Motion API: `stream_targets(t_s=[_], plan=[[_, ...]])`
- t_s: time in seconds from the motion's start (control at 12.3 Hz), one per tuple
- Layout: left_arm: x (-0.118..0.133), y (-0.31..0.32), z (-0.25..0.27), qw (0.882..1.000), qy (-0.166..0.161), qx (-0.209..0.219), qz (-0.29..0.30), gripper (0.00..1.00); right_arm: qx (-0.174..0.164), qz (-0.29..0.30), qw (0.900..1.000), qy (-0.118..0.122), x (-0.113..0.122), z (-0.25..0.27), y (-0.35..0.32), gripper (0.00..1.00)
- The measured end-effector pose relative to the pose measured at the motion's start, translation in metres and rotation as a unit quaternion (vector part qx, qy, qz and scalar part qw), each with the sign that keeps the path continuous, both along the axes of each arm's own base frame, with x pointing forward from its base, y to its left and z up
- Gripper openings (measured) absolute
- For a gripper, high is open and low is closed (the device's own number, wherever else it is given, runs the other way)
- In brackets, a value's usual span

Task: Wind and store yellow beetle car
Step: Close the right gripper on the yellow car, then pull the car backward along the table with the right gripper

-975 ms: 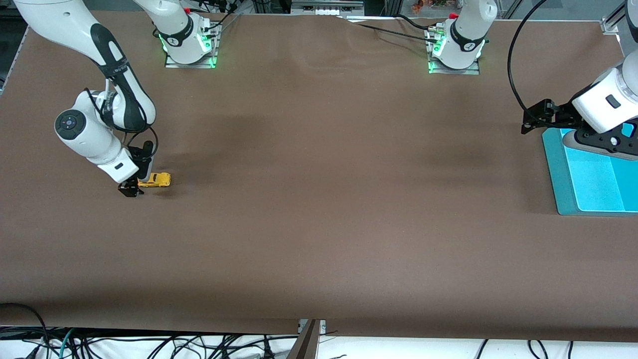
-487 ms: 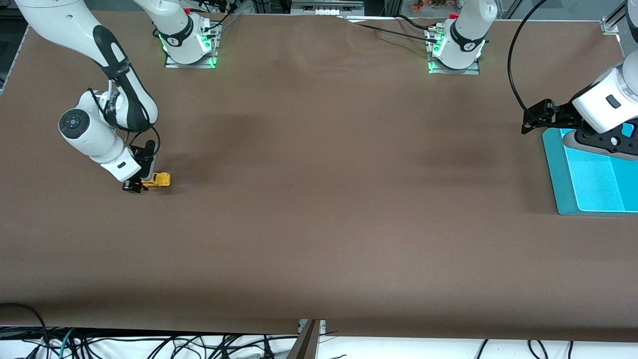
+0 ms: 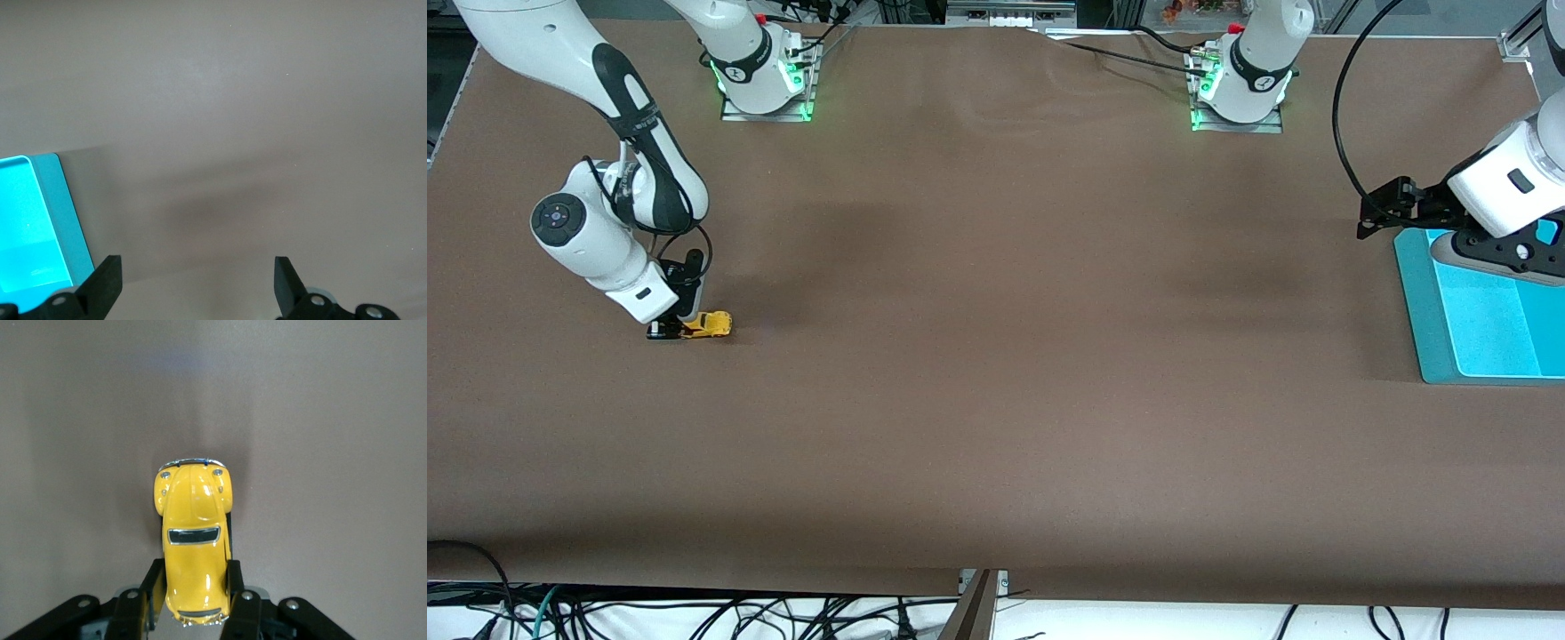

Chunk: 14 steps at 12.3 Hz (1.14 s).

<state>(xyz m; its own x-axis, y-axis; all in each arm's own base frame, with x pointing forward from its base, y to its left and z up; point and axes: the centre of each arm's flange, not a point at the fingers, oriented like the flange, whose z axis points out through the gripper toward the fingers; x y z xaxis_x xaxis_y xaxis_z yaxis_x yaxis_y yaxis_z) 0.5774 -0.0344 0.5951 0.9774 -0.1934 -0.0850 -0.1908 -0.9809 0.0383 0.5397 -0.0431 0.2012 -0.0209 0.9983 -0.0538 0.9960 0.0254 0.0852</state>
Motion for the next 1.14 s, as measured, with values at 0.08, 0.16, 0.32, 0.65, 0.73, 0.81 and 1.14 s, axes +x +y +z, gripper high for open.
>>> stream_targets(t_s=[0.08,0.16,0.32,0.65,0.73,0.81,1.14], plan=[[0.000,0.000,0.000,1.000,0.000,0.000,0.000,1.00,0.000,-0.001,1.000,0.000,0.000,0.000,-0.003,0.41],[0.000,0.000,0.000,1.000,0.000,0.000,0.000,1.00,-0.001,-0.003,1.000,-0.001,-0.001,0.000,-0.012,0.41],[0.000,0.000,0.000,1.000,0.000,0.000,0.000,1.00,-0.004,-0.008,1.000,-0.004,-0.003,0.000,-0.047,0.41],[0.000,0.000,0.000,1.000,0.000,0.000,0.000,1.00,-0.011,-0.025,1.000,-0.005,-0.020,0.000,-0.133,0.41],[0.000,0.000,0.000,1.000,0.000,0.000,0.000,1.00,-0.013,-0.028,0.999,-0.006,-0.022,0.000,-0.150,0.41],[0.000,-0.001,0.000,1.000,0.000,0.000,0.000,1.00,-0.015,-0.030,0.999,-0.007,-0.023,0.000,-0.163,0.41],[0.000,0.000,0.000,1.000,0.000,0.000,0.000,1.00,-0.017,-0.029,0.999,-0.005,-0.021,0.000,-0.182,0.41]])
